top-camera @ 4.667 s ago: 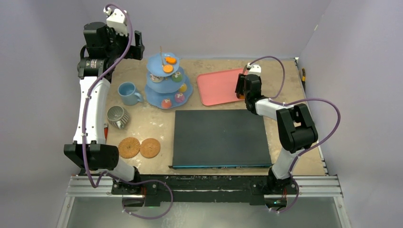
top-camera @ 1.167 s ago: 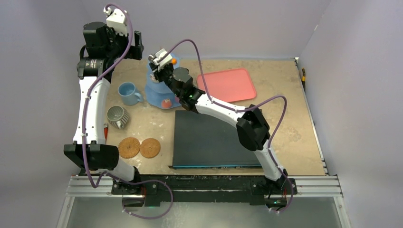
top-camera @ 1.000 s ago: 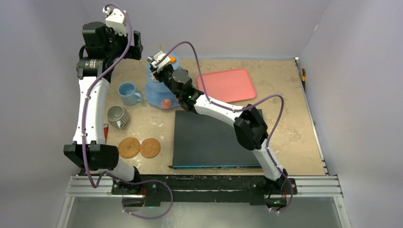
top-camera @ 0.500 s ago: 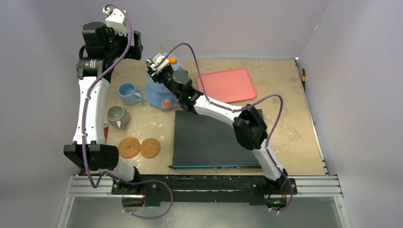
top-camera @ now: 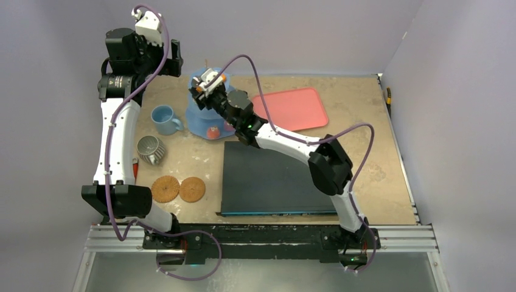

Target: Serve the afternoon tea

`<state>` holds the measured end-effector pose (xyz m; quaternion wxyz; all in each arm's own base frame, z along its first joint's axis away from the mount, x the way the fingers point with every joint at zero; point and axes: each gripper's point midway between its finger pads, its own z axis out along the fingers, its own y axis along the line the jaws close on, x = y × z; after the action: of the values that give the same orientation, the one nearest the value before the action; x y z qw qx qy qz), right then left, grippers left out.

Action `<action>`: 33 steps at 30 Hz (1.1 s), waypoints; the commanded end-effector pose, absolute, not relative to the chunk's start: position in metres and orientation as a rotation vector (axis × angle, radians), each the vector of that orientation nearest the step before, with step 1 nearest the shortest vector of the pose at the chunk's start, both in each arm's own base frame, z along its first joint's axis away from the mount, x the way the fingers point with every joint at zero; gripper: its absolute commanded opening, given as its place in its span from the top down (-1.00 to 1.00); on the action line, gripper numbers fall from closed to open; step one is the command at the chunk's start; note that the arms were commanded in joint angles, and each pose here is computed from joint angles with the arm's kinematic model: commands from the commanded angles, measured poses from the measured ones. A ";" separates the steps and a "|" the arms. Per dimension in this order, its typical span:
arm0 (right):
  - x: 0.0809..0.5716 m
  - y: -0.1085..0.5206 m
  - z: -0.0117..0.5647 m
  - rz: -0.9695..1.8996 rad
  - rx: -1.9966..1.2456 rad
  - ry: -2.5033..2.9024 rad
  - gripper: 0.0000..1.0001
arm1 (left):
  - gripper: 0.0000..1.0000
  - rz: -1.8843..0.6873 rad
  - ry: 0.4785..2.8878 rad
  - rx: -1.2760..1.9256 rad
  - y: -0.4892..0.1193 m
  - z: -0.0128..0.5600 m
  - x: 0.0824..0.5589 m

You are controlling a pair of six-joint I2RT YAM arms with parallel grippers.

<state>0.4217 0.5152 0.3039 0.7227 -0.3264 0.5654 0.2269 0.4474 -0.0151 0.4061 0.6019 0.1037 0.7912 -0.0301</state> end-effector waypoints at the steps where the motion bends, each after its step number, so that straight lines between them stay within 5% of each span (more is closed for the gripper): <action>1: 0.393 0.496 0.386 0.627 -0.635 1.132 -0.19 | -0.99 -0.056 1.763 0.243 -0.012 0.432 0.437; 15: 0.400 0.398 0.404 0.829 -0.368 1.299 -0.12 | -0.99 -0.062 1.761 0.246 -0.013 0.433 0.437; 26: 0.437 0.263 0.294 0.810 0.063 1.731 -0.02 | -0.99 -0.062 1.769 0.247 -0.013 0.430 0.436; 33: 0.469 0.227 0.207 0.954 0.391 2.062 0.36 | -0.99 -0.062 1.776 0.238 -0.012 0.428 0.436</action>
<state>0.4686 0.2315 0.2456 0.5236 0.0742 0.7803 0.3338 0.4473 -0.0141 0.4060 0.6017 0.1032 0.7914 -0.0306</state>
